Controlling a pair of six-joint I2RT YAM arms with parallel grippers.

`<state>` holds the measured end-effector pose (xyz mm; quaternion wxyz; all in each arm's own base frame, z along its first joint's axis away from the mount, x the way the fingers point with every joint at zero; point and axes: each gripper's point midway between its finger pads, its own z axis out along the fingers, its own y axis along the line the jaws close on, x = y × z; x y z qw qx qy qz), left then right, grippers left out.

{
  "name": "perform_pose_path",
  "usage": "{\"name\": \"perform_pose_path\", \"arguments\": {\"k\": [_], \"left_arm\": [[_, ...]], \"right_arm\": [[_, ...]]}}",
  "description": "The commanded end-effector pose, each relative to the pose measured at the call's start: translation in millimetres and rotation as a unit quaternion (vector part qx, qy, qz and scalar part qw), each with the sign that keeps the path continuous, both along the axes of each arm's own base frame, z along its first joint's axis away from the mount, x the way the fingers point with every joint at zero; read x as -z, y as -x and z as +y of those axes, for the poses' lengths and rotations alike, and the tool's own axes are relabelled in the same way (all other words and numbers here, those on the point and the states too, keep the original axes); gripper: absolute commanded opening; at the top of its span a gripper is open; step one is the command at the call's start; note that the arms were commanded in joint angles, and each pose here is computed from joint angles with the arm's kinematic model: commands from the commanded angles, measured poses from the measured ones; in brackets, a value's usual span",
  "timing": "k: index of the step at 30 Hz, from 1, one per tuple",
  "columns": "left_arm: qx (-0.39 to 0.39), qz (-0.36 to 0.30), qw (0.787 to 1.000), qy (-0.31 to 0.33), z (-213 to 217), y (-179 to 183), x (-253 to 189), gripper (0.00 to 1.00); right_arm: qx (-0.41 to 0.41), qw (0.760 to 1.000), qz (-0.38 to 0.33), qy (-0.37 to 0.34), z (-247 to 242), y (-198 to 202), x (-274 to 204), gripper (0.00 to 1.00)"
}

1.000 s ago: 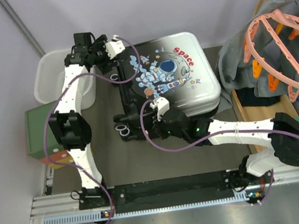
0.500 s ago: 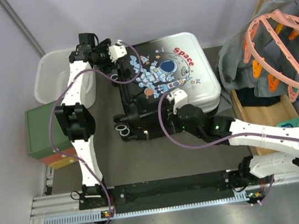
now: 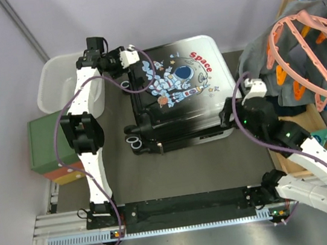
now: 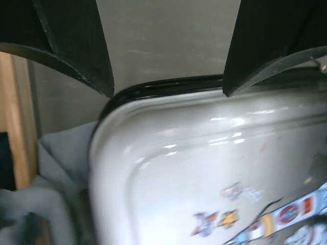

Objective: Open, take out, and arrange the luggage

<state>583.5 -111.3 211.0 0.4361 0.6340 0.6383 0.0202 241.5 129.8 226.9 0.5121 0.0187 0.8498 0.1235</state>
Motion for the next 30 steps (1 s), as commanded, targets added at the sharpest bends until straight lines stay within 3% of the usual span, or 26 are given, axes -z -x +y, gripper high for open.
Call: {"name": "perform_pose_path", "arguments": {"k": [1, 6, 9, 10, 12, 17, 23, 30], "left_arm": [[0.071, 0.032, 0.996, 0.04, -49, 23, 14, 0.57], [0.084, 0.053, 0.993, 0.057, -58, 39, 18, 0.42], [0.088, 0.067, 0.991, 0.07, -61, 48, 20, 0.22], [0.088, 0.07, 0.991, 0.072, -62, 50, 20, 0.11], [0.09, 0.078, 0.99, 0.077, -63, 56, 21, 0.0], [0.072, 0.084, 0.99, 0.093, -61, 65, 20, 0.0], [-0.013, 0.09, 0.988, 0.121, -48, 68, 13, 0.0], [-0.086, 0.118, 0.982, 0.12, -28, 107, 18, 0.0]], "right_arm": [[0.042, 0.996, 0.051, -0.063, -16, -10, -3, 0.86], [0.073, 0.991, 0.037, -0.101, -24, -41, -4, 0.87], [0.079, 0.988, 0.02, -0.131, -23, -57, -10, 0.88], [0.078, 0.988, 0.027, -0.134, -21, -62, -5, 0.88], [0.08, 0.986, 0.018, -0.148, -21, -72, -9, 0.87], [0.076, 0.988, 0.024, -0.134, -17, -93, -6, 0.86], [0.055, 0.992, 0.029, -0.108, -9, -112, 3, 0.79], [-0.006, 0.997, 0.05, -0.058, 26, -131, 18, 0.77]]}}
